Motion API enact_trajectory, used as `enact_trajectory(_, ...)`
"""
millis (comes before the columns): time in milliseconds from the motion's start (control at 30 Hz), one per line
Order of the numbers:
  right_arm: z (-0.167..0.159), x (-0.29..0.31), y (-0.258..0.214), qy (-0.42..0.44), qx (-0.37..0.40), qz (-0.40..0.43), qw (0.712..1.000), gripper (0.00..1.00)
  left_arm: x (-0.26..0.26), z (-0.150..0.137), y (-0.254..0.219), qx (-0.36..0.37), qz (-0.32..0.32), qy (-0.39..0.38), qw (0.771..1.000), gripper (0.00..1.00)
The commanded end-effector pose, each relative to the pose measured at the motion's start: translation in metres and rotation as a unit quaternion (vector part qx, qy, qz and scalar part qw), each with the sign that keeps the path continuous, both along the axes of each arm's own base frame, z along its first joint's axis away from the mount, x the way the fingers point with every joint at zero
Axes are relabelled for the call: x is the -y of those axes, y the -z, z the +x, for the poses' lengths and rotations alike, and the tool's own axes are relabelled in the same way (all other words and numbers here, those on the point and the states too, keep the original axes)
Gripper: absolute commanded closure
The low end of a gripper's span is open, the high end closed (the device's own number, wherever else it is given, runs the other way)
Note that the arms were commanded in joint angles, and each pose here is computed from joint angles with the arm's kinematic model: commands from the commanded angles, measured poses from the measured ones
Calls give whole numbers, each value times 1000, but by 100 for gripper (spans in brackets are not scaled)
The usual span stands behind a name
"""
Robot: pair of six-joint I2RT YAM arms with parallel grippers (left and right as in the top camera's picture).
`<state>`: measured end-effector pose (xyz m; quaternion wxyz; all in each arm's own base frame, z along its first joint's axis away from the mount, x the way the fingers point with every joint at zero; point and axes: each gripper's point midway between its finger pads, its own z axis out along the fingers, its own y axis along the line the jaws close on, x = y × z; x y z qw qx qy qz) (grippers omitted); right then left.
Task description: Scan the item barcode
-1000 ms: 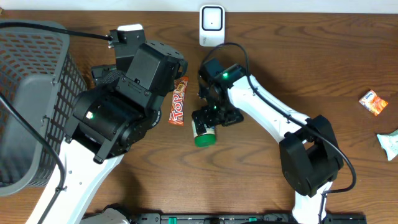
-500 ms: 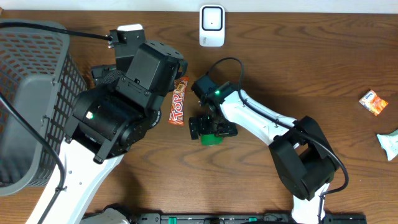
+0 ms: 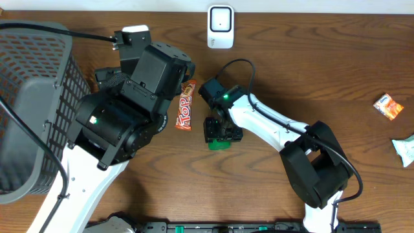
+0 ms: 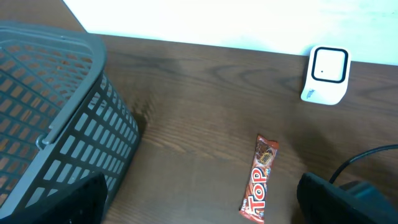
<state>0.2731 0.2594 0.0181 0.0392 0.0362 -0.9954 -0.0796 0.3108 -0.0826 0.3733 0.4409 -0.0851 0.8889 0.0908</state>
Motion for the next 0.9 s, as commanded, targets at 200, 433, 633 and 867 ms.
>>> enact_trajectory(200, -3, 18, -2, 6, -30, -10, 999, 49, -4, 0, -4, 6, 5, -5, 1000, 2)
enact_trajectory(433, -16, 18, -26, -8, -111, 75, 991, 50, -4, 0, -4, 6, 5, -5, 1000, 2)
enact_trajectory(633, -30, 26, -47, 11, -188, 143, 972, 53, -4, 0, -4, 6, 5, -5, 1000, 2)
enact_trajectory(867, -43, 40, -63, 60, -256, 158, 952, 51, -4, 0, -4, 6, 5, -5, 1000, 2)
